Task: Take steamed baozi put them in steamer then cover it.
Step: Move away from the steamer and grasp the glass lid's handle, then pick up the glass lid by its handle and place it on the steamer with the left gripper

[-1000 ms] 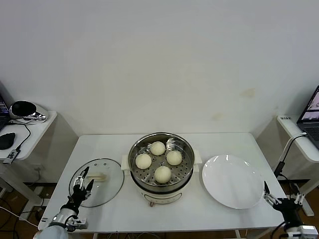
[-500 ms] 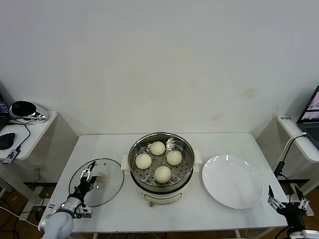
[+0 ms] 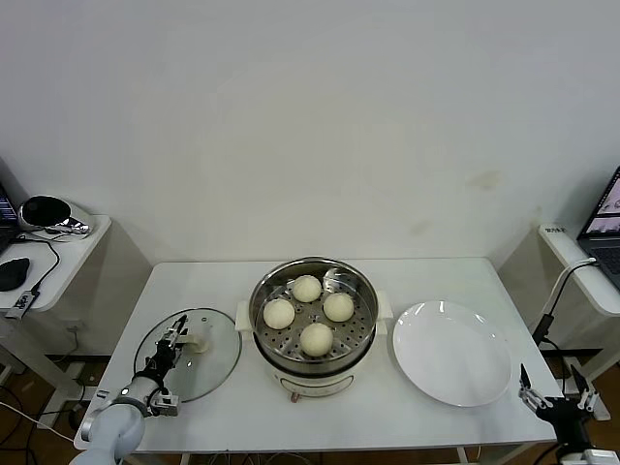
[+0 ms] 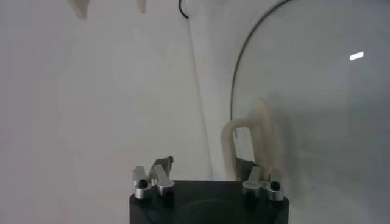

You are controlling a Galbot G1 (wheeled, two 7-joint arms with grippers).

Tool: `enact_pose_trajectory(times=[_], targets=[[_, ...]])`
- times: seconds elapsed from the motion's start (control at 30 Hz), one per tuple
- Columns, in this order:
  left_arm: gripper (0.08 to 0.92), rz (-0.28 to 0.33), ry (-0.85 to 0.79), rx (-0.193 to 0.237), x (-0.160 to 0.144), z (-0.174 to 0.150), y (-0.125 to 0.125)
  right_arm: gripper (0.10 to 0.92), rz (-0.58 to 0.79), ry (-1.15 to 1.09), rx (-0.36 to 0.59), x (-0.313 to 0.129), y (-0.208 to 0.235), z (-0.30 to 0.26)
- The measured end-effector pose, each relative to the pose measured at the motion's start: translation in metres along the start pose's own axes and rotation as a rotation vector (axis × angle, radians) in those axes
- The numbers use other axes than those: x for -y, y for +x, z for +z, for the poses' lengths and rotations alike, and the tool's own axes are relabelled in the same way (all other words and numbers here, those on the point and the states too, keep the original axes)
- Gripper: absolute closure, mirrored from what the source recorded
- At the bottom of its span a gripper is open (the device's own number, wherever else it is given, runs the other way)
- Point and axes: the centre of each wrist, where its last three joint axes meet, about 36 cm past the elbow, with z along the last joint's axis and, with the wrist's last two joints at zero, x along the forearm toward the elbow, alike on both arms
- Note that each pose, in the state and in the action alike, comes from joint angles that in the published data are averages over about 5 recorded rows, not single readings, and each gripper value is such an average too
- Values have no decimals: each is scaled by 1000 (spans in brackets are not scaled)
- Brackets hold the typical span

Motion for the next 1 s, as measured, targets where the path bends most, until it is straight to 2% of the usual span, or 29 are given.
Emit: enact_pose_trajectory(times=[0.33, 0.43, 0.63, 0.9, 1.0], targets=[[808, -20, 23, -12, 2, 0, 3, 200, -13, 2, 0, -4, 3, 0], [855, -40, 28, -20, -2, 2, 6, 200, -23, 1, 1, -7, 4, -2], [859, -91, 37, -51, -20, 3, 20, 200, -41, 3, 15, -13, 3, -8], [859, -170, 73, -166, -71, -1, 53, 200, -72, 6, 27, -23, 3, -10], [859, -200, 100, -191, -98, -6, 64, 200, -84, 8, 32, -27, 3, -11]])
